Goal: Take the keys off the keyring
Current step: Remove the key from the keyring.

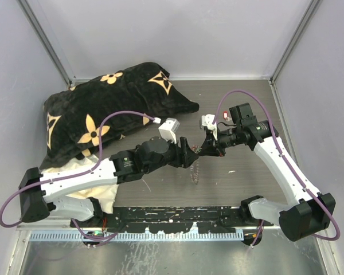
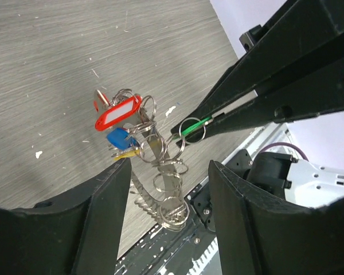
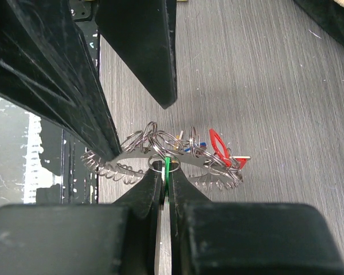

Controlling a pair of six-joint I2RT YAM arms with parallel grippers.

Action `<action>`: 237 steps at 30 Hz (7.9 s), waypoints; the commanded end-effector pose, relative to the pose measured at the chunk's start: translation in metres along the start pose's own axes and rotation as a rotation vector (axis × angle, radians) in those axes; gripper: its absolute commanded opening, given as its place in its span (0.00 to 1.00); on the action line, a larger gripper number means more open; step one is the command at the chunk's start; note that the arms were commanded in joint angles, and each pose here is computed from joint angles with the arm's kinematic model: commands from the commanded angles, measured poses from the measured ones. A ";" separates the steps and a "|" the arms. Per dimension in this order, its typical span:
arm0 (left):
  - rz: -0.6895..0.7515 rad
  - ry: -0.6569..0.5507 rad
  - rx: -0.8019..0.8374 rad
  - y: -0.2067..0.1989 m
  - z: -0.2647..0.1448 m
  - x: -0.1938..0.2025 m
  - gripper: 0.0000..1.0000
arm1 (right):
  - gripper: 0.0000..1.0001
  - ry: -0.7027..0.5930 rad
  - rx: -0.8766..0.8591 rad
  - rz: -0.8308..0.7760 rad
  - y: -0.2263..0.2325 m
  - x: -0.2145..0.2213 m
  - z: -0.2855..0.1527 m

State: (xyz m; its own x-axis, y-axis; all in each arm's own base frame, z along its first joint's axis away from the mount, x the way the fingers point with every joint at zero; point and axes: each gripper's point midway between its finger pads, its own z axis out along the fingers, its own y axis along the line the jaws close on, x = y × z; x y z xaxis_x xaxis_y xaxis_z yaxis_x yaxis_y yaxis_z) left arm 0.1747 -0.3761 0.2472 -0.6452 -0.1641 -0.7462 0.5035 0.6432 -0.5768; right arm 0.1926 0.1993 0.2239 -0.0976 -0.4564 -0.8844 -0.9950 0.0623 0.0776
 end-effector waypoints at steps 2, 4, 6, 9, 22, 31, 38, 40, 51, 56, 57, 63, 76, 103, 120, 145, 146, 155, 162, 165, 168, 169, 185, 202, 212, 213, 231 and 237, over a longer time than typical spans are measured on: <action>0.001 -0.054 -0.054 -0.009 0.009 -0.020 0.57 | 0.01 -0.048 0.011 -0.048 -0.001 -0.014 -0.003; 0.006 -0.052 -0.066 -0.008 0.011 -0.019 0.57 | 0.01 -0.047 0.011 -0.049 -0.001 -0.014 -0.003; 0.011 -0.049 -0.078 -0.009 0.012 -0.019 0.56 | 0.01 -0.048 0.012 -0.048 -0.001 -0.014 -0.003; 0.022 -0.039 -0.100 -0.008 0.015 -0.015 0.56 | 0.01 -0.048 0.011 -0.046 -0.001 -0.014 -0.003; 0.066 -0.011 -0.141 0.000 0.017 -0.008 0.31 | 0.01 -0.046 0.018 -0.048 -0.002 -0.014 -0.003; 0.180 -0.026 -0.078 0.002 0.011 -0.006 0.07 | 0.01 -0.047 0.016 -0.049 0.000 -0.014 -0.004; 0.299 -0.053 -0.033 0.006 0.006 -0.006 0.01 | 0.01 -0.046 0.001 -0.052 0.003 -0.011 -0.002; 0.331 -0.057 -0.017 0.008 0.008 -0.004 0.00 | 0.01 -0.049 -0.012 -0.054 0.006 -0.010 -0.002; 0.369 -0.083 0.115 0.005 0.006 -0.009 0.00 | 0.01 -0.043 -0.048 -0.093 0.014 -0.003 0.000; 0.408 -0.079 0.183 0.008 0.006 -0.007 0.00 | 0.01 -0.044 -0.057 -0.097 0.014 0.001 0.002; 0.411 -0.076 0.194 0.010 0.006 -0.006 0.00 | 0.01 -0.044 -0.058 -0.095 0.014 0.002 0.003; 0.428 -0.061 0.220 0.016 0.011 -0.002 0.00 | 0.01 -0.036 -0.060 -0.084 0.010 0.010 0.009; 0.458 -0.085 0.243 0.022 0.018 0.001 0.00 | 0.02 -0.017 -0.046 -0.048 0.000 0.019 0.018; 0.377 -0.149 0.309 0.015 0.018 -0.006 0.00 | 0.07 -0.046 -0.016 -0.027 -0.003 0.017 0.020; 0.341 -0.139 0.319 0.021 0.017 0.000 0.00 | 0.11 -0.056 -0.034 -0.007 0.001 0.021 0.023; 0.382 -0.096 0.348 0.019 0.011 0.005 0.00 | 0.29 -0.089 -0.066 -0.023 0.009 0.008 0.019; 0.389 -0.089 0.352 0.018 0.010 0.006 0.00 | 0.29 -0.096 -0.071 -0.028 0.010 0.005 0.018; 0.415 -0.051 0.393 0.009 0.009 0.009 0.00 | 0.29 -0.116 -0.098 -0.042 0.013 0.003 0.022; 0.407 -0.048 0.406 0.005 0.010 0.007 0.00 | 0.28 -0.068 -0.113 -0.064 0.017 0.013 0.036; 0.405 -0.048 0.414 0.003 0.009 0.007 0.00 | 0.26 -0.048 -0.111 -0.072 0.017 0.015 0.041; 0.405 -0.045 0.417 0.003 0.009 0.008 0.00 | 0.19 -0.036 -0.103 -0.078 0.016 0.016 0.043; 0.405 -0.043 0.416 0.003 0.009 0.008 0.00 | 0.15 -0.035 -0.101 -0.080 0.016 0.016 0.042; 0.422 -0.027 0.459 -0.001 0.001 0.013 0.00 | 0.21 -0.010 -0.081 -0.092 0.012 0.023 0.042; 0.386 -0.034 0.430 0.006 -0.001 0.013 0.00 | 0.01 -0.069 -0.099 -0.096 0.017 0.001 0.032; 0.284 -0.038 0.363 0.033 -0.017 0.020 0.14 | 0.01 -0.081 -0.082 -0.087 0.012 0.001 0.029; 0.277 -0.037 0.357 0.035 -0.017 0.021 0.17 | 0.01 -0.080 -0.084 -0.085 0.012 0.002 0.029; 0.245 -0.113 0.415 0.027 -0.042 0.010 0.55 | 0.01 -0.078 -0.084 -0.075 0.010 0.007 0.033; 0.416 -0.148 0.467 0.022 -0.039 0.009 0.55 | 0.01 -0.078 -0.129 -0.107 0.019 0.011 0.033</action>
State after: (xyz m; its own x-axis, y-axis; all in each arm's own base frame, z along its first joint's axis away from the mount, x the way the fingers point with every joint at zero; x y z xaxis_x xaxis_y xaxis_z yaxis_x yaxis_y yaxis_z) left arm 0.1551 -0.3291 0.2167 -0.4377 -0.0665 -0.8966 0.8340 0.3426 -0.4326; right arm 0.1788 0.2208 0.1877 -0.0568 -0.4288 -0.9016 -0.9958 -0.0407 0.0822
